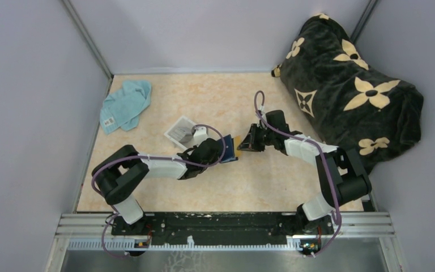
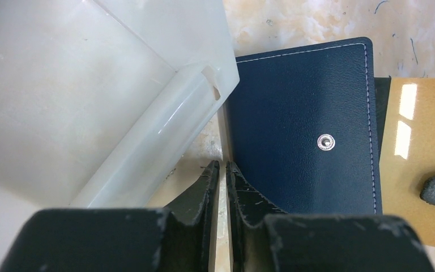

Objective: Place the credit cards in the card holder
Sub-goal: Open the card holder at the center of the board.

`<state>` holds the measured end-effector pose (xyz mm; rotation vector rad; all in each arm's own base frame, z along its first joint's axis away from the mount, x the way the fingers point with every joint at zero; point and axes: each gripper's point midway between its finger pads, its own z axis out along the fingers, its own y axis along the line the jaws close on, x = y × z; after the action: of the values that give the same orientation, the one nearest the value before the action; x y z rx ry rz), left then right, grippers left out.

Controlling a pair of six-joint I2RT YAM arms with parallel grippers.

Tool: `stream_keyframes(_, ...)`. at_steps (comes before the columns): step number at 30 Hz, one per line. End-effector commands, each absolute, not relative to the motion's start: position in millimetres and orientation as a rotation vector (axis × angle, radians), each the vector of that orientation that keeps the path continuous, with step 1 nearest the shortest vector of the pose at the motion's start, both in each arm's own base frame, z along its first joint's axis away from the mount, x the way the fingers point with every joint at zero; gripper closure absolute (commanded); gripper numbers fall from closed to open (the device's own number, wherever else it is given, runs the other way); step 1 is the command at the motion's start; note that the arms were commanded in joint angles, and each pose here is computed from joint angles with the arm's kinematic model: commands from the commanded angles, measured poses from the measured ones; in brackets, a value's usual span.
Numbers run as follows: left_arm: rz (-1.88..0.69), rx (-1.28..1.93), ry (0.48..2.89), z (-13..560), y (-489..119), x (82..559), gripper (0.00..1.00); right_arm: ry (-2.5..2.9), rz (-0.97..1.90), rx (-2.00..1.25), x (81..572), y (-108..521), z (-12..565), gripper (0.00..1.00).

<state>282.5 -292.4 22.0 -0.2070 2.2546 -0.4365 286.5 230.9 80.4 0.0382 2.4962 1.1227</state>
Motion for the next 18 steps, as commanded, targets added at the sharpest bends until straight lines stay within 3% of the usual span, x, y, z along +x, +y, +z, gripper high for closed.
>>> stream_keyframes(1,-0.321,-0.089,2.434,-25.3,-265.8,244.6,0.84,2.404,1.192,-0.003,296.1,238.4,97.1,1.0)
stream_keyframes(18,-0.543,0.061,2.389,-17.5,-295.4,239.4,0.84,2.4,1.221,-0.064,290.3,260.6,96.7,1.0)
